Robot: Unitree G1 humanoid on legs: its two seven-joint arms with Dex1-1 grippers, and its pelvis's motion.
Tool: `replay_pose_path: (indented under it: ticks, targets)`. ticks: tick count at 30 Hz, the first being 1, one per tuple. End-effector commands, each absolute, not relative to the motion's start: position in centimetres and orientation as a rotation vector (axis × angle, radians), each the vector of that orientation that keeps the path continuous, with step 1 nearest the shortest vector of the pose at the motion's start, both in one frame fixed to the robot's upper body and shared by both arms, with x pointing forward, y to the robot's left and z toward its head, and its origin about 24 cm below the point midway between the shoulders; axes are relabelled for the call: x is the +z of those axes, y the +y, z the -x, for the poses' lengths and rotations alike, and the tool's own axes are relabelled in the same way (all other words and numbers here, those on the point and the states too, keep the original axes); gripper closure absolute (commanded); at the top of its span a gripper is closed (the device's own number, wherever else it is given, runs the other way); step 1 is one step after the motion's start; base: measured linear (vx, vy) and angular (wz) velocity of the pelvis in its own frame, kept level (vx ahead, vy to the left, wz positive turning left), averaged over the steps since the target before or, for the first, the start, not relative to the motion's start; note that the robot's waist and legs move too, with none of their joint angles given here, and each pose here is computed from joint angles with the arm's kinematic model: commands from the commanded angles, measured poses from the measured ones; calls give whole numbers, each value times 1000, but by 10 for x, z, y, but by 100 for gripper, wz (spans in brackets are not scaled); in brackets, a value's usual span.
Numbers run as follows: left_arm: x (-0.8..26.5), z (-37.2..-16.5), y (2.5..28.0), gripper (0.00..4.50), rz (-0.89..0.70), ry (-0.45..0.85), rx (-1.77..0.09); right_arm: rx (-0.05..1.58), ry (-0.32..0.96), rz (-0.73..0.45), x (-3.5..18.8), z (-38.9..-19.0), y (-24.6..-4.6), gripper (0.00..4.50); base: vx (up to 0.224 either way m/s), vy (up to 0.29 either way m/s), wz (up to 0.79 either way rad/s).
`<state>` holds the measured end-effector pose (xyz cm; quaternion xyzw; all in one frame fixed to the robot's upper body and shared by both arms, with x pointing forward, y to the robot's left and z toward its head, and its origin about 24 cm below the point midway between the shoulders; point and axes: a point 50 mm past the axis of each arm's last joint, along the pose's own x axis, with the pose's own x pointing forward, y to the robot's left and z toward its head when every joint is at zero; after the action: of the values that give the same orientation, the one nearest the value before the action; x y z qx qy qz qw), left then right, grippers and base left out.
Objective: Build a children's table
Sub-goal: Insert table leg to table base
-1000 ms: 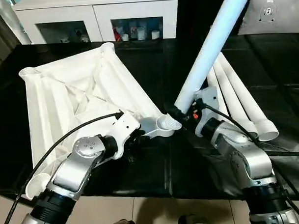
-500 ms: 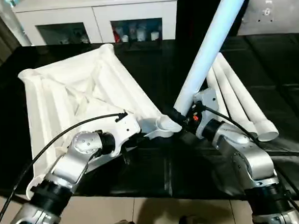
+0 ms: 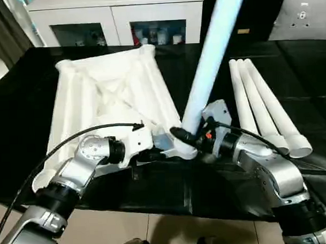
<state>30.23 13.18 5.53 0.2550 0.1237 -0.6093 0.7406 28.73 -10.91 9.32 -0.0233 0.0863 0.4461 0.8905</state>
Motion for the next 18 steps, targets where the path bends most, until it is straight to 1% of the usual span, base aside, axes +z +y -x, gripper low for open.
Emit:
replay_pose_path:
  ticks: [1,4,14,17,18]
  targets:
    - [46,-297,132,450,-601,324,-1403,946,224,81,87,-285,-107,259,0,0,0]
    - [46,-298,136,450,-606,328,-1432,920,268,123,81,-288,-110,259,0,0,0]
    - [47,-301,140,450,-608,321,-1452,949,330,145,76,-286,-112,259,0,0,0]
    - [48,-301,139,450,-608,314,-1461,944,340,131,72,-287,-112,259,0,0,0]
    - [48,-300,137,450,-605,309,-1475,930,346,87,69,-290,-111,259,0,0,0]
